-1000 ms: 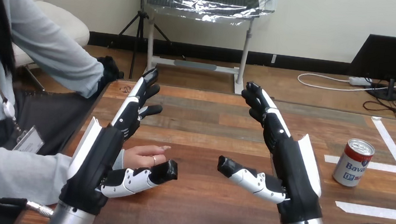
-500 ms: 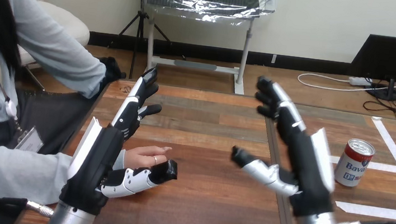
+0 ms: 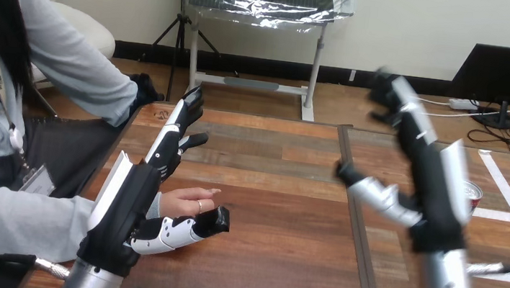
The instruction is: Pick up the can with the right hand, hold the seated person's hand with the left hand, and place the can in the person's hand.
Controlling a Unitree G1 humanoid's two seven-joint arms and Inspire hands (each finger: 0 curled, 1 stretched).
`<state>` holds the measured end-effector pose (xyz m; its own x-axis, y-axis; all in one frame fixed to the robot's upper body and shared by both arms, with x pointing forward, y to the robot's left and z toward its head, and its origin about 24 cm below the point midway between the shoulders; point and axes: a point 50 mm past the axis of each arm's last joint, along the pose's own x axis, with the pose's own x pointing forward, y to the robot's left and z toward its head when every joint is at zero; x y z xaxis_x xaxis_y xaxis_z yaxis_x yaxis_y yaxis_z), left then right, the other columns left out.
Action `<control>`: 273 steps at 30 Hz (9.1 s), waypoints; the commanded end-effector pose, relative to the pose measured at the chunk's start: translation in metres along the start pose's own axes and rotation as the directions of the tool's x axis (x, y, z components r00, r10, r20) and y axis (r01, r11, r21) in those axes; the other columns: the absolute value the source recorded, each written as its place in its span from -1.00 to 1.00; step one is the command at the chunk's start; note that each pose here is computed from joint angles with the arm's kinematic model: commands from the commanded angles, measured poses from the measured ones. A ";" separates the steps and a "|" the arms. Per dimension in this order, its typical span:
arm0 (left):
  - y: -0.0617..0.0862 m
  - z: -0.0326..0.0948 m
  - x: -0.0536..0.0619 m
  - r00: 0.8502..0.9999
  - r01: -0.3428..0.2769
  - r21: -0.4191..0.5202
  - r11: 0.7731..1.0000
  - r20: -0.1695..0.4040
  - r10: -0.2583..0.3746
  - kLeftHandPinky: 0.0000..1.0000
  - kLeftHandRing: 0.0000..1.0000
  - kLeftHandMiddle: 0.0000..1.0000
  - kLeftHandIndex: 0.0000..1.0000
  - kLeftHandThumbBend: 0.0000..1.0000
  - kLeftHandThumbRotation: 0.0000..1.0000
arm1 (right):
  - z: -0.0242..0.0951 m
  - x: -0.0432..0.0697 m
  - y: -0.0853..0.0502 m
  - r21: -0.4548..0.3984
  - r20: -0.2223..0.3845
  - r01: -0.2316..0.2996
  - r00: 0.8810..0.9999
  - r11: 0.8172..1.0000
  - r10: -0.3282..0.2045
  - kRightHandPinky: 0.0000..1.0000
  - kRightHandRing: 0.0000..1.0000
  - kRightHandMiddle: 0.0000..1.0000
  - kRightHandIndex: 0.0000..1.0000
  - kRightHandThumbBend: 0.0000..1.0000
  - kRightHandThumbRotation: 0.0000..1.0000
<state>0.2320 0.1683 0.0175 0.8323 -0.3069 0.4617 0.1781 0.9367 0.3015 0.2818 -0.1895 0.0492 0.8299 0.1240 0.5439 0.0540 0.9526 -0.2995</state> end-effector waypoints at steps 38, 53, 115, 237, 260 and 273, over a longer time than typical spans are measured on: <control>0.009 0.010 0.015 0.996 -0.019 0.004 1.000 0.091 0.018 0.79 0.97 1.00 1.00 1.00 0.35 | 0.005 0.059 -0.068 -0.231 -0.005 0.252 0.966 0.940 -0.260 0.84 0.75 0.78 0.86 1.00 0.16; 0.010 0.010 0.015 0.995 -0.024 0.005 1.000 0.092 0.023 0.74 0.94 1.00 0.99 1.00 0.33 | -0.008 0.060 -0.081 -0.288 -0.111 0.278 0.941 0.916 -0.321 0.98 0.85 0.79 0.91 1.00 0.11; 0.007 0.016 0.010 0.993 -0.034 0.005 0.999 0.114 0.034 0.73 0.93 1.00 0.99 1.00 0.40 | -0.059 0.026 -0.085 -0.345 -0.575 0.139 0.750 0.928 -0.326 0.56 0.66 0.78 0.89 1.00 0.05; 0.018 0.022 0.009 0.988 -0.013 -0.019 1.000 0.154 0.016 0.64 0.88 0.97 0.92 1.00 0.38 | -0.077 0.011 -0.054 -0.256 -0.739 -0.021 0.649 0.967 -0.182 0.47 0.71 0.81 0.92 1.00 0.12; 0.020 0.022 0.011 0.987 -0.004 -0.007 1.000 0.161 0.005 0.64 0.89 0.98 0.92 1.00 0.38 | -0.076 0.014 -0.054 -0.238 -0.741 -0.023 0.650 0.971 -0.166 0.84 0.99 0.99 1.00 1.00 0.15; 0.022 0.022 0.012 0.987 -0.004 -0.013 1.000 0.161 0.006 0.66 0.89 0.98 0.92 1.00 0.35 | -0.075 0.016 -0.053 -0.258 -0.732 -0.039 0.660 0.965 -0.169 0.89 1.00 1.00 1.00 1.00 0.19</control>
<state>0.2210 0.1781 0.0298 0.7840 -0.3278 0.5271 0.2045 0.9382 0.2793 0.3057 -0.2706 -0.0171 0.9061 -0.3170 -0.2800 0.1342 0.8434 -0.5203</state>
